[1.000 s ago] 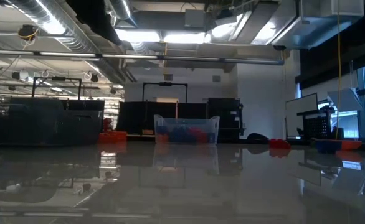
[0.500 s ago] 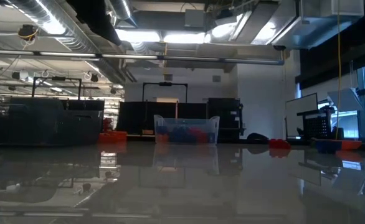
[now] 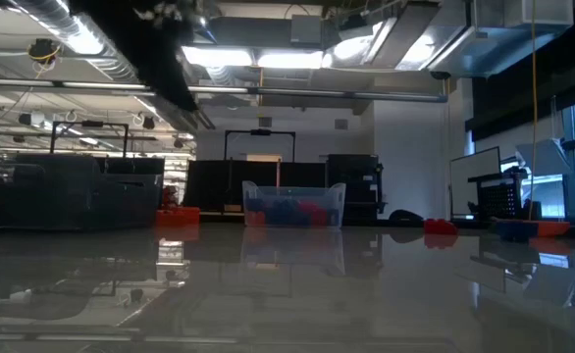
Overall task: Sort blocks by size
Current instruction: Put the blue 8 stud game piece into the gray bin, then put the orange 8 stud game piece into the gray bin
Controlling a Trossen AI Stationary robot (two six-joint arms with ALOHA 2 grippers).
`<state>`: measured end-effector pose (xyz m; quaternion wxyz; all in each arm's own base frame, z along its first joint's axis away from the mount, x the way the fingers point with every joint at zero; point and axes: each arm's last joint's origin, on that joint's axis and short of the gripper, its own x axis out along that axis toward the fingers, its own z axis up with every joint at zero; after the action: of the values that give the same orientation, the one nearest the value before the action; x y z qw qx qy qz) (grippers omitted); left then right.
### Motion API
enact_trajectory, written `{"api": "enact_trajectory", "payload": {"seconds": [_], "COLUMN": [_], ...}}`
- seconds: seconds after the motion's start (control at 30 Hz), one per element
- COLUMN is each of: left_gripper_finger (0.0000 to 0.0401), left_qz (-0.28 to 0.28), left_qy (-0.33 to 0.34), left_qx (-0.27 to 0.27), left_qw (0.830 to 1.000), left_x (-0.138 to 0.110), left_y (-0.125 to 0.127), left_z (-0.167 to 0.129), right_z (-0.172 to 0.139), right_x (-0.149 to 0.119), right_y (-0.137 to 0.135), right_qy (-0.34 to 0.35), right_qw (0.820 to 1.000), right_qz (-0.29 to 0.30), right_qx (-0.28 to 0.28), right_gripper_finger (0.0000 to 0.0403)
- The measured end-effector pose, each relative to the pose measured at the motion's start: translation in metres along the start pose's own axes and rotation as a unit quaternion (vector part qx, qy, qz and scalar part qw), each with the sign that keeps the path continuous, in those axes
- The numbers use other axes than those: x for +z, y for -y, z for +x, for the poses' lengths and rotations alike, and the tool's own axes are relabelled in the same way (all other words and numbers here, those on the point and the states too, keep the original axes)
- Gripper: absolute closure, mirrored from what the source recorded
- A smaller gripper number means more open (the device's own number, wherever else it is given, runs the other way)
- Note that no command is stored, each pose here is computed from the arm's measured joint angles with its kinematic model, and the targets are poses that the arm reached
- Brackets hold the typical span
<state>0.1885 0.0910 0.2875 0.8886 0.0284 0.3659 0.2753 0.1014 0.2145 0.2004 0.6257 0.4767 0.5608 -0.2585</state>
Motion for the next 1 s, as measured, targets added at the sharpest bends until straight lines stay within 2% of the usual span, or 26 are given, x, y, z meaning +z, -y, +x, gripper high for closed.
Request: {"api": "enact_trajectory", "payload": {"seconds": [0.13,0.3,0.5,0.67,0.77,1.0], "left_gripper_finger": [0.0216,0.0216,0.0216,0.0216,0.0216,0.0216], "left_qz": [-0.043,-0.066,-0.096,-0.132,-0.147,-0.159], "left_qy": [-0.034,-0.095,-0.171,-0.194,-0.197,-0.226], "left_qx": [0.035,0.059,0.074,0.089,0.092,0.058], "left_qw": [0.998,0.992,0.978,0.968,0.965,0.959], "left_x": [-0.004,-0.015,-0.037,-0.046,-0.049,-0.062], "left_y": [-0.017,-0.033,-0.052,-0.066,-0.070,-0.064], "left_z": [0.028,0.070,0.108,0.131,0.141,0.160], "right_z": [0.000,0.000,-0.002,-0.011,-0.020,-0.036], "right_x": [0.000,0.000,-0.002,-0.003,-0.003,-0.006], "right_y": [0.000,0.001,0.001,0.000,-0.002,-0.009], "right_qy": [-0.004,-0.001,-0.038,-0.073,-0.090,-0.101], "right_qw": [1.000,1.000,0.998,0.996,0.994,0.994], "right_qz": [0.004,0.008,0.034,0.053,0.059,0.050], "right_qx": [0.000,-0.004,-0.021,-0.018,-0.009,0.005], "right_gripper_finger": [0.0297,0.0286,0.0217,0.0175,0.0170,0.0175]}}
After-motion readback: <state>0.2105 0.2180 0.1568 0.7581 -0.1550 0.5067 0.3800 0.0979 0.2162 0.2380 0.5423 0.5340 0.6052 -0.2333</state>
